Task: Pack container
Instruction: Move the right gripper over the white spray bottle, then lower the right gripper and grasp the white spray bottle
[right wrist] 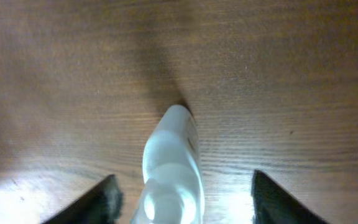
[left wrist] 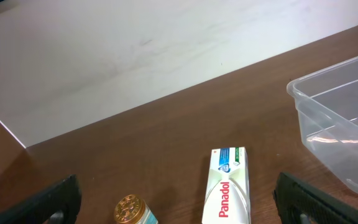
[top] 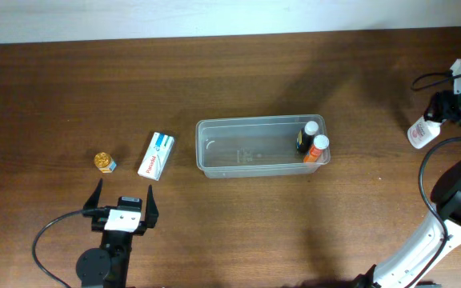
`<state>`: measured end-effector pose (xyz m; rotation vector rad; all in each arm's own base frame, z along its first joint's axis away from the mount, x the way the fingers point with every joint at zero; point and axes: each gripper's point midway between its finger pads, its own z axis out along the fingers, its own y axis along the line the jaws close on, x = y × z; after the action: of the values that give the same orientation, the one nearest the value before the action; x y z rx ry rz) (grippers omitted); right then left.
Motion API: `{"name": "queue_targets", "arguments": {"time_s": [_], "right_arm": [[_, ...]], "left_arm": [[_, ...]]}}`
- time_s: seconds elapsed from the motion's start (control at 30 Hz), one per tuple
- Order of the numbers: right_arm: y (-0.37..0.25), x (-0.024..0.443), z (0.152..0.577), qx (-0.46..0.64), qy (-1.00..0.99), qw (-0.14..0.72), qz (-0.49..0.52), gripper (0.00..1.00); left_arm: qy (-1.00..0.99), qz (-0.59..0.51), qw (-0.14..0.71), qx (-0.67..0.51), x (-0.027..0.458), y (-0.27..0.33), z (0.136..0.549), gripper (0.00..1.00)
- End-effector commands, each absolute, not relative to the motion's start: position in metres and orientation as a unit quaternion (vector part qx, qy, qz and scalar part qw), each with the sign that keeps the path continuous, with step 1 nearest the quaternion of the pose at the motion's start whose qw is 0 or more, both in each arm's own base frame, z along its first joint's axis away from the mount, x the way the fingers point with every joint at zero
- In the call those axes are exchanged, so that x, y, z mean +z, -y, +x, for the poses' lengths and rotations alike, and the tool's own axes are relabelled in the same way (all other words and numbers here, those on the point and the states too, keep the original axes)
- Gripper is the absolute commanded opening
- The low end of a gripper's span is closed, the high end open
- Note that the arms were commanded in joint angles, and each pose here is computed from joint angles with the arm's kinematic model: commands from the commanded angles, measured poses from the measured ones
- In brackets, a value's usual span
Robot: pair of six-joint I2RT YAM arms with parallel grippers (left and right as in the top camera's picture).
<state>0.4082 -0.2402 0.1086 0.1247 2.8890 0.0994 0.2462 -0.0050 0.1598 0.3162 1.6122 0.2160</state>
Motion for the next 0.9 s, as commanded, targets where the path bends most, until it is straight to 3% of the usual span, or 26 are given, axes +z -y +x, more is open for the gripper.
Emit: {"name": "queue_targets", "arguments": {"time_s": [0.0,0.37,0.87], "right_arm": [[0.24,0.101,0.406,0.036,-0.992,0.113,0.043,0.53],[0.24,0.099,0.405,0.035,-0.993,0.108,0.044,0.51],[0.234,0.082,0.398,0.047,-0.994,0.091,0.044,0.41]], "left_arm": [[-0.715,0.147,0.677,0.098,0.16,0.006,0.246,0.99],[-0.715,0.147,0.677,0.098,0.16,0.006,0.246,0.99],[-0.715,0.147,0.677,0.098,0.16,0.006,0.246,0.99]]}}
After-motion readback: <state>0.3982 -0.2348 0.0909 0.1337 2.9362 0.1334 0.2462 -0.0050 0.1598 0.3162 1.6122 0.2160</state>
